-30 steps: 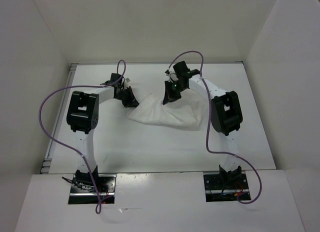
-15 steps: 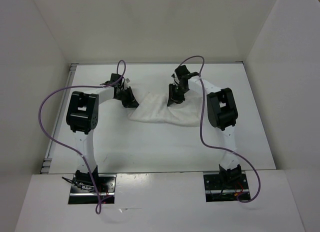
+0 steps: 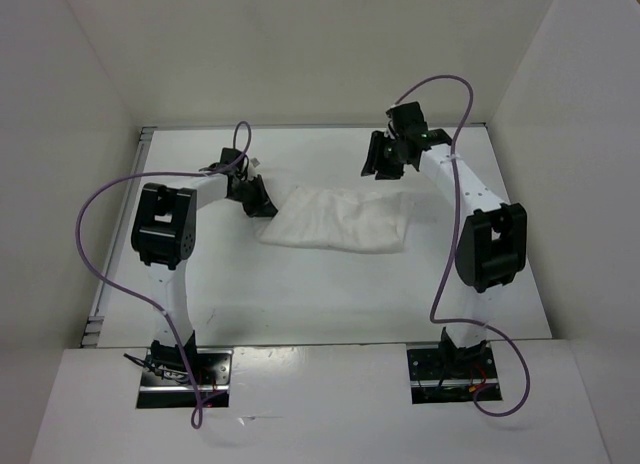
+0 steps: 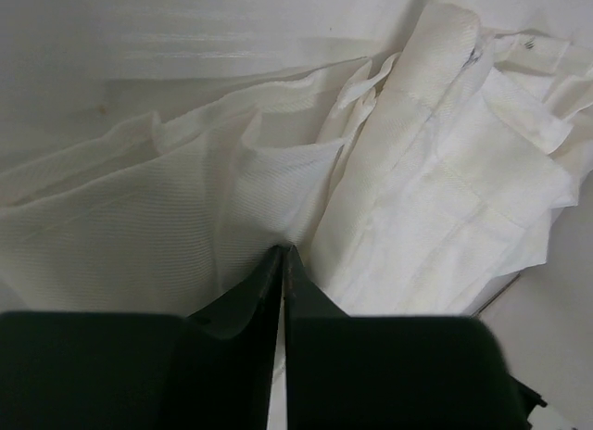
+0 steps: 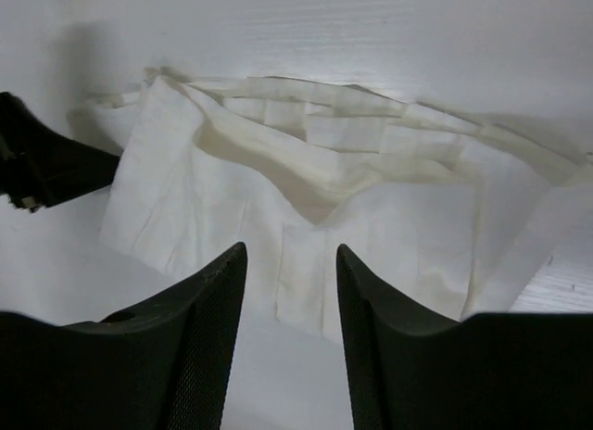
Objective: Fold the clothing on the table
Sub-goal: Fold the skirt
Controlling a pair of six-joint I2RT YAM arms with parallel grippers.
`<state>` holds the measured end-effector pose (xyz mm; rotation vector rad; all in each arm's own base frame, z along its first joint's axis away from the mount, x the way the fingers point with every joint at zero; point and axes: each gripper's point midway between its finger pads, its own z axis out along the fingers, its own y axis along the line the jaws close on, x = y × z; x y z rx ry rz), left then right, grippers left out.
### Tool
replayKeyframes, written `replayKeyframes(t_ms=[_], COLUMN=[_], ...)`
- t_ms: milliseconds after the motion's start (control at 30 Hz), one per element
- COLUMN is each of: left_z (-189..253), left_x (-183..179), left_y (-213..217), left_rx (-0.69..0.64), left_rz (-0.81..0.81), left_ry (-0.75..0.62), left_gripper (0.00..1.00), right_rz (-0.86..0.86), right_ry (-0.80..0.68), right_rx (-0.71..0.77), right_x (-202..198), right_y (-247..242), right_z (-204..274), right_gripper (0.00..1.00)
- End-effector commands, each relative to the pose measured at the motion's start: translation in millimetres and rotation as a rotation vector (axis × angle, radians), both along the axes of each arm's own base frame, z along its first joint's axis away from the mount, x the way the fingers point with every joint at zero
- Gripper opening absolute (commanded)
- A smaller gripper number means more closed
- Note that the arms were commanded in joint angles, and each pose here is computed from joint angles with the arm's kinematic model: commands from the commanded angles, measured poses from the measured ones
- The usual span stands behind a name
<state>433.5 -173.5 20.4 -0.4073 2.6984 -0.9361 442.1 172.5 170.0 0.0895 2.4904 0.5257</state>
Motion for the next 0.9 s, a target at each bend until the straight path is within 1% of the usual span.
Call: replayKeyframes(t_ms=[0,33,100,133,167,200,267,300,333,367,400,567,633,733,867], left_z=[0,12,23,35,41,45,63,65,66,72,63,52,57,55,41], left_x=[-16,-11,-7,-4,0,0,9,8,6,12,8,12,21,24,26], left_y=[9,8,12,14,19,17,21,18,15,15,14,6,0,-7,-11], left_rx=[0.060,0.054,0.074,0.088,0.116,0.134,0.168,0.177,0.185,0.200,0.221,0.274,0.279,0.310,0.315], left_rz=[-0.020,-0.019,-0.005,-0.007,0.011,-0.002,-0.027,-0.054,-0.081,-0.113,-0.134,-0.208,-0.234,-0.272,-0.293], left_ry=[0.020,-0.020,-0.055,-0.095,-0.114,-0.136,-0.204,-0.215,-0.224,-0.266,-0.250,-0.286,-0.336,-0.372,-0.359], left_gripper=[0.13,0.21,0.42,0.59,0.63,0.66,0.69,0.70,0.70,0.70,0.70,0.70,0.69,0.69,0.67], right_rz=[-0.097,-0.103,-0.141,-0.152,-0.144,-0.162,-0.181,-0.181,-0.197,-0.197,-0.204,-0.210,-0.210,-0.209,-0.209], right_ry=[0.151,0.159,0.205,0.207,0.232,0.234,0.270,0.281,0.290,0.314,0.330,0.408,0.418,0.442,0.460], right_rx=[-0.092,-0.104,-0.116,-0.115,-0.113,-0.106,-0.109,-0.113,-0.123,-0.131,-0.131,-0.151,-0.155,-0.162,-0.168], right_x=[-26,-31,-40,-39,-43,-42,-42,-43,-41,-43,-44,-55,-57,-63,-67], right_y=[-28,-31,-39,-43,-42,-45,-50,-50,-56,-56,-56,-58,-59,-60,-61], right_z=[-44,-47,-65,-68,-77,-79,-95,-100,-104,-115,-120,-152,-158,-166,-172], right_gripper=[0.48,0.48,0.43,0.41,0.40,0.36,0.36,0.35,0.35,0.35,0.35,0.35,0.35,0.35,0.35])
